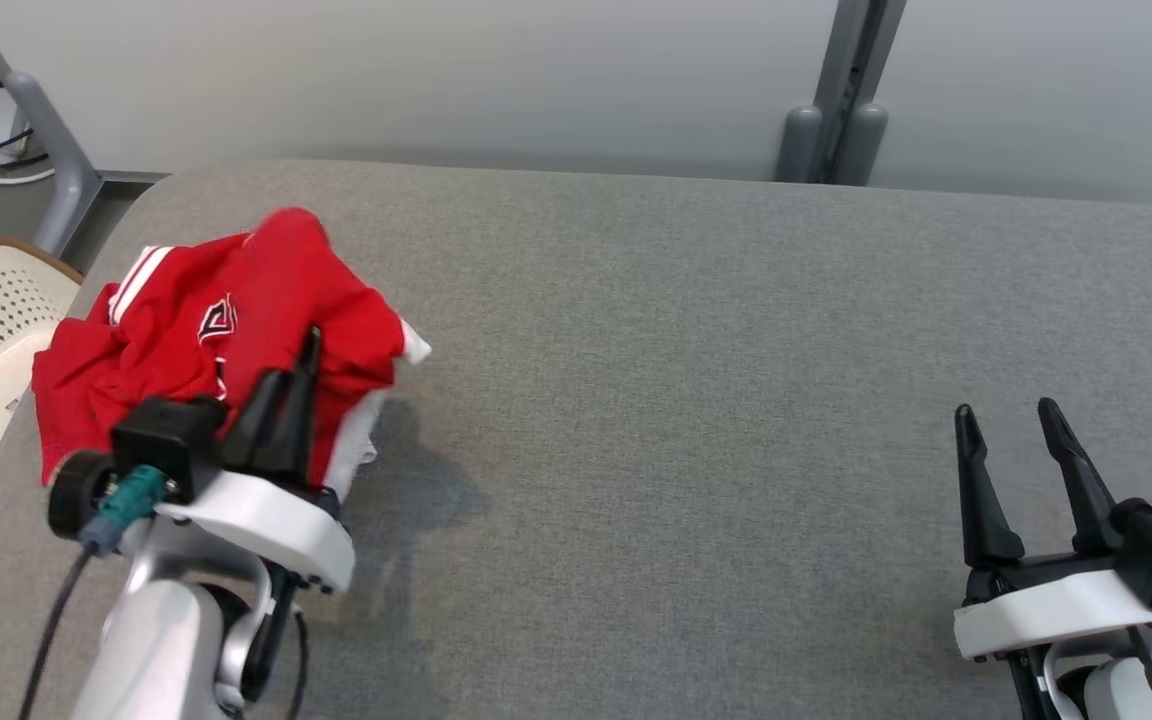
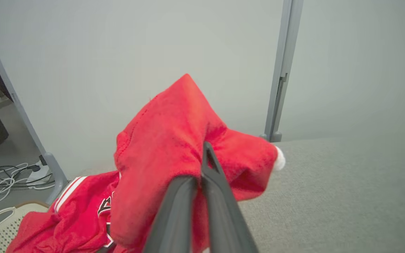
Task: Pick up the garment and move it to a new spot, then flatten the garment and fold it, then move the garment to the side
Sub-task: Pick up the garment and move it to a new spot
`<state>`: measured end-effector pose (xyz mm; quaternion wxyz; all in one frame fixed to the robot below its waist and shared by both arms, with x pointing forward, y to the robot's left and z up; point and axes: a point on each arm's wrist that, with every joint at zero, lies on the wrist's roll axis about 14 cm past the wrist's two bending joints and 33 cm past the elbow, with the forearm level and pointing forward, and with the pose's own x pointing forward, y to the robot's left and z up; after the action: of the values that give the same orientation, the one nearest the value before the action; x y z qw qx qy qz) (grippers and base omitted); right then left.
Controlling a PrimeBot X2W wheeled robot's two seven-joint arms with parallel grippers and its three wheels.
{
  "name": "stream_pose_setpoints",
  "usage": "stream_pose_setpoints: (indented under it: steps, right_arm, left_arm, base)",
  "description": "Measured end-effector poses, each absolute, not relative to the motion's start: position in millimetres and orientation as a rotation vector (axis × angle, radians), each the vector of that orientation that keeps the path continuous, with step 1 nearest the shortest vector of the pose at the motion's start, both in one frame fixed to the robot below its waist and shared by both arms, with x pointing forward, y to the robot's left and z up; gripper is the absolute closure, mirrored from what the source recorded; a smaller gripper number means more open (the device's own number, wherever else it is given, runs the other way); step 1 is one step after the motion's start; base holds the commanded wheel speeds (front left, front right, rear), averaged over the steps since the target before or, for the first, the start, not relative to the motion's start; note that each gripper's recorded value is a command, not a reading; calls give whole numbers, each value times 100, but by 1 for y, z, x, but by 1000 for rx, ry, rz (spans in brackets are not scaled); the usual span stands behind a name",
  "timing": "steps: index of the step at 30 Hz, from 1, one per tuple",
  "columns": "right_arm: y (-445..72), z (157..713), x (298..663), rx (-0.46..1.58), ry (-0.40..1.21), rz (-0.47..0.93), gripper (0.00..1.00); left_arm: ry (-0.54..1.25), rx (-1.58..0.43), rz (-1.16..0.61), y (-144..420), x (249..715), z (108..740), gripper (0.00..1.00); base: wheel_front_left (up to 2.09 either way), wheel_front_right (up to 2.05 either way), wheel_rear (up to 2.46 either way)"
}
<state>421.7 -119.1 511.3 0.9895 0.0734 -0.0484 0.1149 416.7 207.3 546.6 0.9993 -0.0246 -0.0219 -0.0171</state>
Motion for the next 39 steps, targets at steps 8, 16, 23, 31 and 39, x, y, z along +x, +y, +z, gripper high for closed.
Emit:
stream_pose_setpoints:
  steps: [8,16,23,31,39]
  right_arm:
    - [-144,518,410,138,-117,164,0]
    - [-178,518,399,139,-121,67,0]
    - [-228,505,378,169,-86,-91,0]
    - [-252,486,371,183,-30,-177,0]
    - [-237,490,384,190,-46,-123,0]
  left_arm:
    - [40,-114,-306,105,407,528,100]
    - [-9,-131,-622,-6,423,548,100]
    - [-13,-175,-862,-94,429,551,100]
    - [190,-238,-945,-127,426,487,65]
    - [162,-288,-883,-106,425,484,0]
  base:
    - [0,0,0]
    - [0,0,0]
    - [0,0,0]
    - [0,0,0]
    - [0,0,0]
